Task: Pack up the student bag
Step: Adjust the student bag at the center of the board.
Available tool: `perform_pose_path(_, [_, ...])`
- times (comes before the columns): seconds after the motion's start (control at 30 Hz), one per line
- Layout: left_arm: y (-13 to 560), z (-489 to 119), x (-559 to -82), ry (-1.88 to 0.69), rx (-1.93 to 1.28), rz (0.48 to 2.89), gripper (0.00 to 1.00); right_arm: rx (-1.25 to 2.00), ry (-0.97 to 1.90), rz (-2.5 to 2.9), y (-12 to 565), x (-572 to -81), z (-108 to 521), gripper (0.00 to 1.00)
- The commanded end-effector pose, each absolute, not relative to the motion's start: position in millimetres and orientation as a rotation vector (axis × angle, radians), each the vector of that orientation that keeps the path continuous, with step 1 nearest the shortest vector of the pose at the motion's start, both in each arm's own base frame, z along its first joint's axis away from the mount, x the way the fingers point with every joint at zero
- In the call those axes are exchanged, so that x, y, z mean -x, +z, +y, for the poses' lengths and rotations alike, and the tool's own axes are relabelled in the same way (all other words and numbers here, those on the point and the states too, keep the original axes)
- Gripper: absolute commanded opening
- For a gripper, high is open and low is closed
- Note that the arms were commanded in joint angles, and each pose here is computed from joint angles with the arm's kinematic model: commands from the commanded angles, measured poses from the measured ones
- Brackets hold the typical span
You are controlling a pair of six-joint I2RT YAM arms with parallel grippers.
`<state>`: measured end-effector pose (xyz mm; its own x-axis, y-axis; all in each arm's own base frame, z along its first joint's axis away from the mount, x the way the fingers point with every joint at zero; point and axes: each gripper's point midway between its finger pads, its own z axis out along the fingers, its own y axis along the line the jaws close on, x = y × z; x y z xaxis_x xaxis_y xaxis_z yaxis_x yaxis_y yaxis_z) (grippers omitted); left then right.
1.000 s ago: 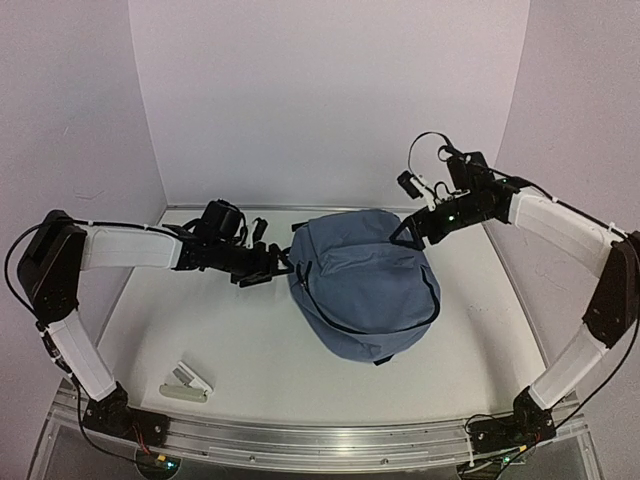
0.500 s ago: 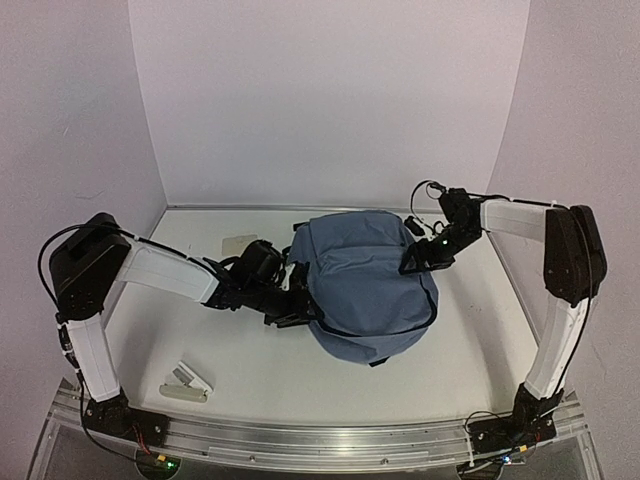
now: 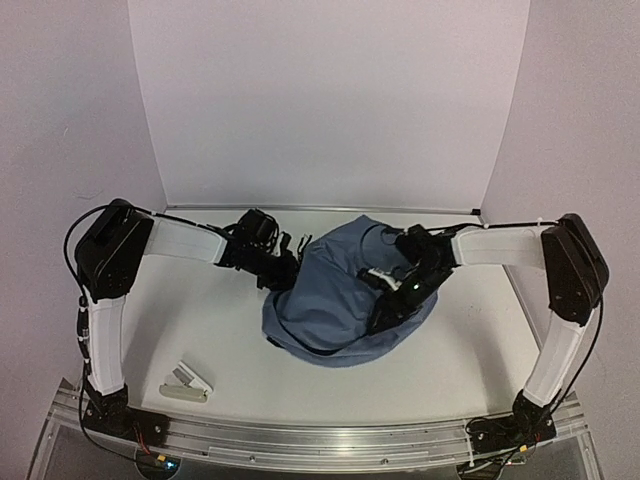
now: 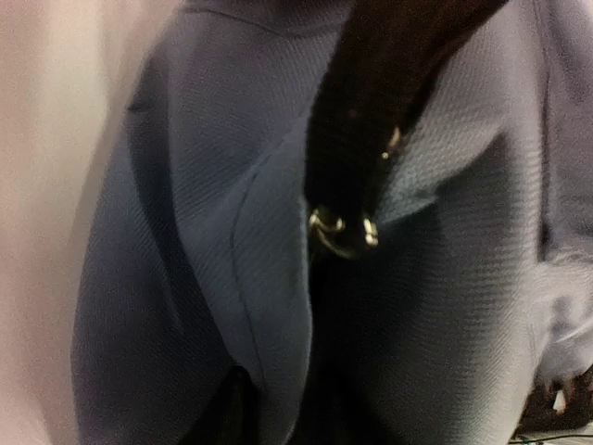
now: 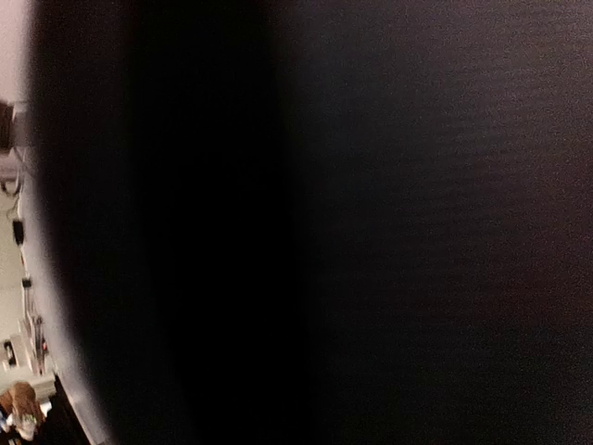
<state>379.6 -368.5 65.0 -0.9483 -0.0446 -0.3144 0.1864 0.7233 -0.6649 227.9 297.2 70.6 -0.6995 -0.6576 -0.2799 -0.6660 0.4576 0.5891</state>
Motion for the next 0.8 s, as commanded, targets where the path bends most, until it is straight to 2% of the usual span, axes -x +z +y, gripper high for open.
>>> perform_pose_path(0.0, [120, -343, -403, -1.015, -0.133, 2.497, 0.54, 1.330, 1.200, 2.535, 130, -207, 321, 0.71])
perform_pose_path(0.07, [131, -332, -395, -1.002, -0.124, 2.479, 0.64, 1.218, 1.186, 2.465, 165, -238, 311, 0.78])
perform_pose_path(0.17, [131, -323, -371, -1.027, -0.111, 2.506, 0.69, 1.019, 1.076, 2.429, 194, -297, 277, 0.84])
perform_pose_path(0.33, [116, -310, -326, -1.013, -0.060, 2.560, 0.73, 0.899, 0.699, 2.494, 174, -372, 234, 0.85])
perform_pose_path(0.47, [113, -303, -289, -1.012, -0.010, 2.576, 0.75, 0.849, 0.533, 2.535, 155, -415, 221, 0.85])
perform_pose_path(0.6, [101, -309, -248, -0.958, -0.042, 2.645, 0.77, 0.790, 0.491, 2.583, 133, -442, 210, 0.85])
perform_pose_path(0.77, [78, -316, -216, -1.000, -0.009, 2.720, 0.77, 0.812, 0.565, 2.655, 102, -432, 210, 0.81])
